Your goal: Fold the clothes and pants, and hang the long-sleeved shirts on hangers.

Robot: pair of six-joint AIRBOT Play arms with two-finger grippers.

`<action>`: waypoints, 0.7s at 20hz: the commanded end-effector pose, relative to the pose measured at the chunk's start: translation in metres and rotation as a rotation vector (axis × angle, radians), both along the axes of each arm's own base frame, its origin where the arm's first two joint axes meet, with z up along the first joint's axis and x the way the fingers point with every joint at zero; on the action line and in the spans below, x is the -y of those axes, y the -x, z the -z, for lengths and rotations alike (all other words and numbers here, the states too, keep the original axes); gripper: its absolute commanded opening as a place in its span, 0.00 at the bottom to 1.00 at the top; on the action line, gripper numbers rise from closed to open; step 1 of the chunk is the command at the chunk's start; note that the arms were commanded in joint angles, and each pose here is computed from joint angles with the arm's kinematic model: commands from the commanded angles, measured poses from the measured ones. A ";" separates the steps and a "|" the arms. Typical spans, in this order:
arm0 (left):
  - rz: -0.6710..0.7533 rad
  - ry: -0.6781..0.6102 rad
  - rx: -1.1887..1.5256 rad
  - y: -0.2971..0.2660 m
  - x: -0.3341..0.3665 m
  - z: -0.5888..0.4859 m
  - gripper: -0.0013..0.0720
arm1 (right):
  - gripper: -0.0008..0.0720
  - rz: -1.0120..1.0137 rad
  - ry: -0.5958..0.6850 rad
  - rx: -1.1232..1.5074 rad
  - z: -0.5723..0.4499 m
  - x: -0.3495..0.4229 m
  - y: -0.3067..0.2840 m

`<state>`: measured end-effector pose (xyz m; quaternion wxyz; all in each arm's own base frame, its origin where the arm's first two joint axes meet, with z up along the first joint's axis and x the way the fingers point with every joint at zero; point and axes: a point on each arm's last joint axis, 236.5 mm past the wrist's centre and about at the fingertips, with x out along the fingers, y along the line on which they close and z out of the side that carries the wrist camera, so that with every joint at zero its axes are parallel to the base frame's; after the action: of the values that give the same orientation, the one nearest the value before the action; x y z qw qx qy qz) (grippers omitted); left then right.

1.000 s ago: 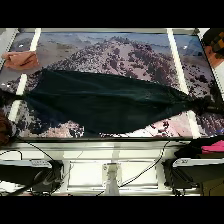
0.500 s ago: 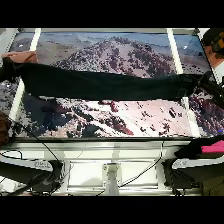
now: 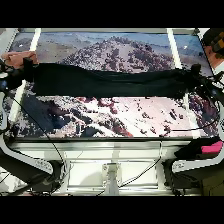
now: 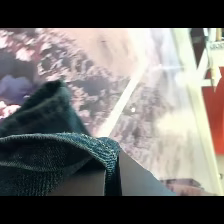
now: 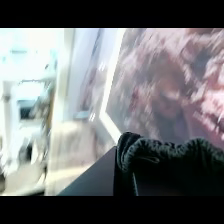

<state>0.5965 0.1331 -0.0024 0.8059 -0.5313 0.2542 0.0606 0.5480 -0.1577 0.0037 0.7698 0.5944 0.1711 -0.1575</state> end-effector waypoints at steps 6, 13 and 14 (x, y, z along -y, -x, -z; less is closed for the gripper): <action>-0.025 0.009 -0.043 -0.003 -0.002 0.030 0.23 | 0.20 0.156 0.081 -0.029 0.003 0.027 0.002; -0.023 0.010 -0.043 -0.002 -0.002 0.030 0.36 | 0.59 0.166 0.113 0.022 -0.024 0.035 -0.010; -0.019 0.012 -0.043 -0.002 -0.001 0.030 0.36 | 0.68 0.167 0.127 0.031 -0.029 0.037 -0.012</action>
<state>0.5989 0.1356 -0.0322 0.7970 -0.5370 0.2641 0.0816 0.5550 -0.1891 0.0197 0.7835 0.5689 0.1117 -0.2235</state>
